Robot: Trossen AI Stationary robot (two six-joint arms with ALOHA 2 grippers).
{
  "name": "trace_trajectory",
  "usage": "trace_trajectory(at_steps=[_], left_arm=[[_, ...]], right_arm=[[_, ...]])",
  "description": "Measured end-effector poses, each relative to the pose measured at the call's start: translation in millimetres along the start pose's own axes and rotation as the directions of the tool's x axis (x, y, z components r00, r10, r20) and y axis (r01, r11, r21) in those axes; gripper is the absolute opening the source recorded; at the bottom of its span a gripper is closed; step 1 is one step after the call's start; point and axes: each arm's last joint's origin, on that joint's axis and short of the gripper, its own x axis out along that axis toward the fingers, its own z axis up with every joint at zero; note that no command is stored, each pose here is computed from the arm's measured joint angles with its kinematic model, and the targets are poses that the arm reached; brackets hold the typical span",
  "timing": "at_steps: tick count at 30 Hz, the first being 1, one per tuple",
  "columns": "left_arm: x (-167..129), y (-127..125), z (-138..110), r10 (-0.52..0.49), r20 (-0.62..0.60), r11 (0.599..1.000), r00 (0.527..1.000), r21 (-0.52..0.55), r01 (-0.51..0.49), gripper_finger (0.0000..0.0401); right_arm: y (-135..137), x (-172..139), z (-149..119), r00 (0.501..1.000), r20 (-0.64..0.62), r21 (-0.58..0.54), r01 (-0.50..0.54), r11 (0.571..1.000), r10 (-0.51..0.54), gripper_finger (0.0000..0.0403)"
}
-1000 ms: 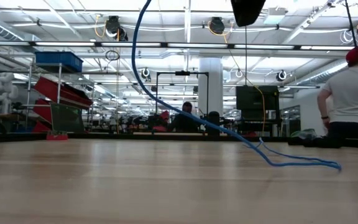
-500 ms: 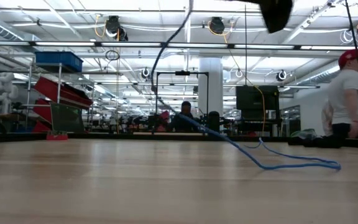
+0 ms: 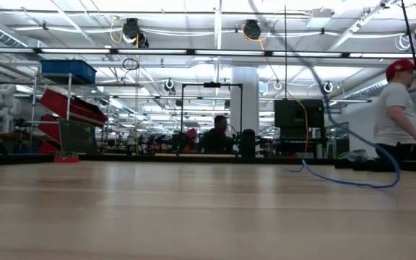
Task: Coil cords
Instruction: Coil the blue wire onto a spool
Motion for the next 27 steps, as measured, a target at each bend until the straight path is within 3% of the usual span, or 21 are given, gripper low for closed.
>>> trace_trajectory(at_steps=[14, 22, 27], left_arm=[[0.5, -3.6, -10.9, -0.043, -0.050, 0.991, 0.998, 0.122, 0.049, 0.0006], [5.8, -1.3, -13.7, -0.030, -0.065, 0.987, 0.997, 0.154, 0.040, 0.0006], [17.3, -4.5, -21.4, -0.003, -0.085, 0.969, 0.996, 0.244, 0.024, 0.0006]], right_arm=[[12.4, -34.6, 28.8, 0.990, 0.109, -0.004, -0.091, 0.996, 0.091, 0.0000], [16.1, -37.2, 38.4, 0.982, 0.133, -0.006, -0.133, 0.991, 0.133, 0.0000], [20.8, -31.5, 53.3, 0.968, 0.166, -0.003, -0.191, 0.982, 0.189, 0.0000]])
